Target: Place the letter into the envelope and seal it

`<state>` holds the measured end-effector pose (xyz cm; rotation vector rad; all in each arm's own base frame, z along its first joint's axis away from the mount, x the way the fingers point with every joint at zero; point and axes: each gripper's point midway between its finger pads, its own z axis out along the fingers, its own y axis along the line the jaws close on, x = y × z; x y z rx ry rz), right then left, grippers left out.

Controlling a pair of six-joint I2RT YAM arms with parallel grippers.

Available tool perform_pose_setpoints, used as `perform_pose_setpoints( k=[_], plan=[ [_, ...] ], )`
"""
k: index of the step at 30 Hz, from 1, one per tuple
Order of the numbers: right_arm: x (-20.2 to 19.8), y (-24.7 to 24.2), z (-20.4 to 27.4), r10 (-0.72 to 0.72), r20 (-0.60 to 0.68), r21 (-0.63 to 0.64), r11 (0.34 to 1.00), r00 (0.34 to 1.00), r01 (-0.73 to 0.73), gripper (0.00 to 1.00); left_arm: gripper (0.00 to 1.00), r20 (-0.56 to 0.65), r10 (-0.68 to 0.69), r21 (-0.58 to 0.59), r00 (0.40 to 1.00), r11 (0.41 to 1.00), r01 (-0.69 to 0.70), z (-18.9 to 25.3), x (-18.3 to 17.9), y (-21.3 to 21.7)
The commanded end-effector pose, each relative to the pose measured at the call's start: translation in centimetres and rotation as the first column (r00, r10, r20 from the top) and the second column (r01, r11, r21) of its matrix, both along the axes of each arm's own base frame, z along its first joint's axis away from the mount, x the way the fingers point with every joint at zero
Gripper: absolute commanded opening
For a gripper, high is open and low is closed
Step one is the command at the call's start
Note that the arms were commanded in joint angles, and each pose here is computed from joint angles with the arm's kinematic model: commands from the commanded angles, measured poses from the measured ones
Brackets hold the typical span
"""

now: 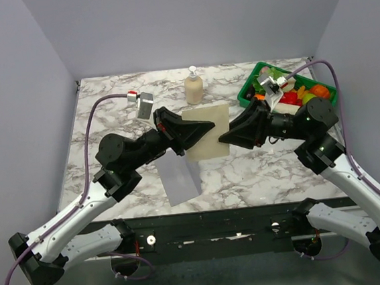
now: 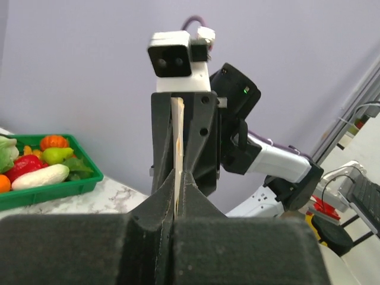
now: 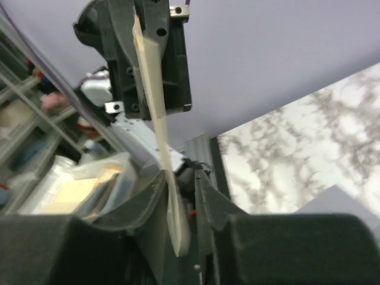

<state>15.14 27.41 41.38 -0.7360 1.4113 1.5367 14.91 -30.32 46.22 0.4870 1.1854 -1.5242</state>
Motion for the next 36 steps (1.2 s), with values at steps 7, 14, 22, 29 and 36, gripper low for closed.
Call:
perform_pose_setpoints(
  k=[7,14,22,29,36],
  plan=[
    [-1.7,0.9,-2.1,0.111,-0.010,-0.049,0.993,0.994,-0.112,0.03,0.00,0.042,0.065,-0.050,0.997,0.997,-0.063,3.1,1.6,0.2],
    [-2.0,0.3,0.0,0.074,0.050,-0.009,0.997,0.996,-0.074,0.47,0.00,0.028,0.006,-0.003,1.000,1.000,-0.006,1.8,1.2,-0.5],
    [-1.9,0.1,2.8,0.046,0.117,0.022,0.999,0.992,-0.049,0.44,0.00,0.003,-0.040,0.015,0.999,0.999,0.040,-0.3,-0.1,-0.1],
    [-1.6,0.4,2.6,0.054,0.111,0.017,0.998,0.992,-0.056,0.01,0.00,-0.004,-0.059,-0.001,0.998,0.998,0.059,-0.7,-0.9,0.5],
    [-1.7,0.2,1.7,0.053,0.098,0.013,0.998,0.994,-0.054,0.01,0.09,0.009,-0.046,-0.014,0.999,0.999,0.046,-0.4,-1.0,0.8]
  ],
)
